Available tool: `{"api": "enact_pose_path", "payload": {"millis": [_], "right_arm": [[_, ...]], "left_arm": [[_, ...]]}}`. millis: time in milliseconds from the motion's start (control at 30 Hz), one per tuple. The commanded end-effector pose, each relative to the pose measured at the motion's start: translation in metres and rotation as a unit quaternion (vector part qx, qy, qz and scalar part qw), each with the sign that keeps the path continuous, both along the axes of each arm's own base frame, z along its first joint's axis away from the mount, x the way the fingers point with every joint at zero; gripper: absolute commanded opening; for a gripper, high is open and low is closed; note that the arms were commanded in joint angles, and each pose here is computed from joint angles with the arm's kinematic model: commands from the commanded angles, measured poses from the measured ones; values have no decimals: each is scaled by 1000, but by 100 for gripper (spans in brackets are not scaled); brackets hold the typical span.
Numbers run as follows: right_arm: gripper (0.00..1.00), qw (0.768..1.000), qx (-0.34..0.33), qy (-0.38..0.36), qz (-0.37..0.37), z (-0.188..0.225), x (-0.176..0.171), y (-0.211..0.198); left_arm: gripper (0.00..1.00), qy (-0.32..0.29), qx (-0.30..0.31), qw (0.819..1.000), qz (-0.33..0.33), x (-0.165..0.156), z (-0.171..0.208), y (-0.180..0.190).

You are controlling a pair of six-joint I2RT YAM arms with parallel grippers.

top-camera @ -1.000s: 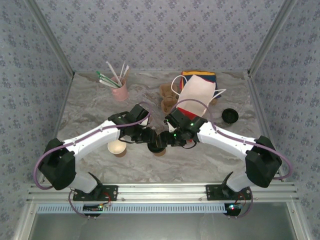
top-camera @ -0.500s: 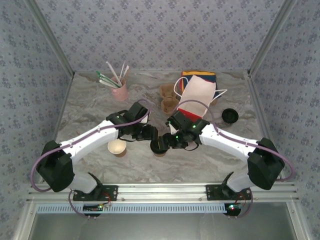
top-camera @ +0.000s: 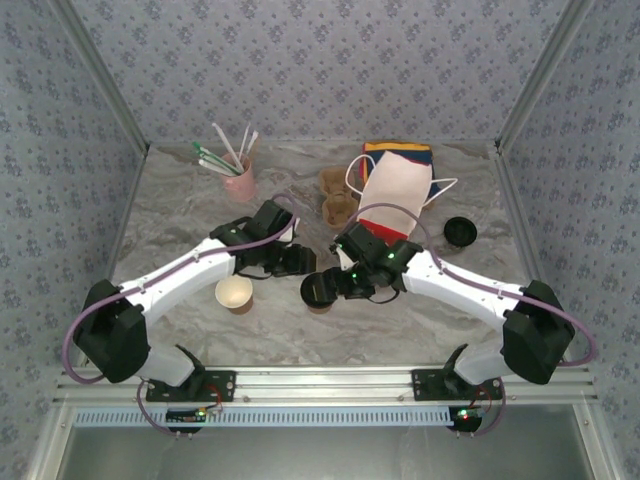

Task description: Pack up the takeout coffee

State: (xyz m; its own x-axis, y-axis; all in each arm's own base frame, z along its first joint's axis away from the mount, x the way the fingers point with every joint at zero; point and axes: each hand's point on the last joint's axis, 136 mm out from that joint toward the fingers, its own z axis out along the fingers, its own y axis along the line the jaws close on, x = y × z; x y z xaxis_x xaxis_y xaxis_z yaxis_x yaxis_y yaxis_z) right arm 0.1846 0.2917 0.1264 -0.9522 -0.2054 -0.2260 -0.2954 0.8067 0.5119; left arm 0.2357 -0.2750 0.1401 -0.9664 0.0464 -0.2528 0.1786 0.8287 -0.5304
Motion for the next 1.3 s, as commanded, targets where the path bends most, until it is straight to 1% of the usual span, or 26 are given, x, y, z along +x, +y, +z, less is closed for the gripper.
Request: {"api": "enact_pose_path", "payload": {"millis": [0,133,300,567,800,1133,1267], "right_arm": [[66,1000,0,16,1,-6,-5,2],[65,1000,-7,19,0,-13,-4,2],[61,999,-22,29,-2,-25,-5,-4],[57,998,-50,37,-2,-40,-8,-15],[57,998,-60,33,-1,-41,-8,-17],[55,994,-94,53,7,-67,-19,-25],[55,994,-97,56,9,-69,-20,-25]], "left_arm": [[43,3,-7,1000,-18,-3,-5,-4],[43,12,-2,1000,-18,-8,-13,0],[41,23,8,1000,-18,-15,-24,7],[40,36,15,999,-14,-22,-37,12],[40,38,20,999,-12,-24,-40,15],[39,54,30,998,-6,-32,-57,22],[39,57,32,998,-4,-33,-59,24]]}}
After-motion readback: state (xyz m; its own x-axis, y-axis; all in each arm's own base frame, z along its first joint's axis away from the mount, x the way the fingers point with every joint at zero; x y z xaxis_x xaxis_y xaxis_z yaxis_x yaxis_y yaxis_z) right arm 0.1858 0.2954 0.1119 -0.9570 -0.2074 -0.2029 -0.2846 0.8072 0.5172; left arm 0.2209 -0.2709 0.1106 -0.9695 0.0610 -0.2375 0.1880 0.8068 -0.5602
